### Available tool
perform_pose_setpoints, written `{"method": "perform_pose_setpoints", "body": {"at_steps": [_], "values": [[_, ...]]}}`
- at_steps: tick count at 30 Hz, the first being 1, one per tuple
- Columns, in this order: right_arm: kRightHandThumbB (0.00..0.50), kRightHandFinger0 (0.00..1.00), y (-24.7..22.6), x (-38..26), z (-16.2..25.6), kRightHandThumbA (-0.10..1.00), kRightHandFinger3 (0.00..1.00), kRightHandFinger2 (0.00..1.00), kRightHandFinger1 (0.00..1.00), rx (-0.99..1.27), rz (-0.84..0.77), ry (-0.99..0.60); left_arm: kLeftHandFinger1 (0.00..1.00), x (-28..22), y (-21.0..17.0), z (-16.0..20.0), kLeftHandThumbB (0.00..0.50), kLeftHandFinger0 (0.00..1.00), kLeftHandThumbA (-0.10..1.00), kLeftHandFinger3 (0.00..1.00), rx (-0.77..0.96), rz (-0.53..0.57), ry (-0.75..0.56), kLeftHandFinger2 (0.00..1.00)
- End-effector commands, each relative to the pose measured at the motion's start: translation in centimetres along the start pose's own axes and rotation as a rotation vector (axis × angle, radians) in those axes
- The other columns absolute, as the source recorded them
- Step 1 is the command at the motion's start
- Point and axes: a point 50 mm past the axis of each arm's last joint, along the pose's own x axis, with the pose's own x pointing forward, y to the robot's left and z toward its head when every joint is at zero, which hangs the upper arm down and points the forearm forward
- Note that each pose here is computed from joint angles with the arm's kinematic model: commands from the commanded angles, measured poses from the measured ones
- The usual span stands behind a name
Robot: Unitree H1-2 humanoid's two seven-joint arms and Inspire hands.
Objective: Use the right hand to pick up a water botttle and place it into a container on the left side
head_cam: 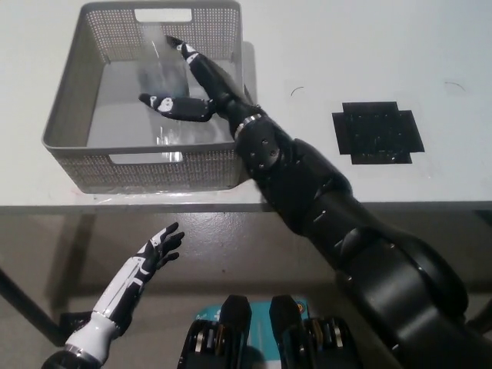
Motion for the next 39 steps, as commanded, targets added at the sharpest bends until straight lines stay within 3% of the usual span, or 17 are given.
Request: {"method": "perform_pose_setpoints", "body": {"at_steps": [1, 10, 15, 18, 21, 28, 39], "values": [[0.5, 1.0, -2.4, 1.7, 3.7, 1.0, 1.0, 1.0, 1.0, -0.065, 0.002, -0.113, 1.0, 0.6, 0.6, 1.2, 0.193, 1.0, 1.0, 1.0, 0.044, -0.024, -0.045, 1.0], [0.5, 1.0, -5.2, 1.7, 4.3, 1.0, 1.0, 1.0, 1.0, 0.018, -0.07, -0.18, 1.0, 0.3, 0.4, 1.0, 0.187, 1.0, 1.0, 1.0, 0.036, -0.024, -0.037, 1.0], [0.5, 1.0, -9.0, 0.2, 5.1, 1.0, 1.0, 1.0, 1.0, 0.101, -0.167, -0.326, 1.0, 0.4, 0.6, 1.0, 0.2, 1.0, 1.0, 1.0, 0.051, -0.022, -0.044, 1.0], [0.5, 1.0, -12.3, -4.1, 6.2, 1.0, 1.0, 1.0, 1.0, 0.157, -0.246, -0.456, 1.0, 0.4, 0.9, 1.1, 0.224, 1.0, 1.0, 1.0, 0.033, -0.026, -0.043, 1.0], [0.497, 1.0, -13.5, -9.7, 6.1, 1.0, 1.0, 1.0, 1.0, 0.215, -0.295, -0.557, 1.0, 0.2, 0.8, 0.9, 0.198, 1.0, 1.0, 1.0, 0.042, -0.014, -0.046, 1.0], [0.491, 1.0, -10.4, -20.7, 1.9, 1.0, 1.0, 1.0, 1.0, 0.298, -0.435, -0.599, 1.0, -0.6, 0.6, 0.4, 0.179, 1.0, 1.0, 1.0, 0.034, 0.004, -0.035, 1.0], [0.486, 1.0, -3.2, -30.4, -7.0, 1.0, 1.0, 1.0, 1.0, 0.345, -0.351, -0.326, 1.0, -1.3, 0.3, -0.5, 0.18, 1.0, 1.0, 1.0, 0.014, 0.02, -0.011, 1.0]]}}
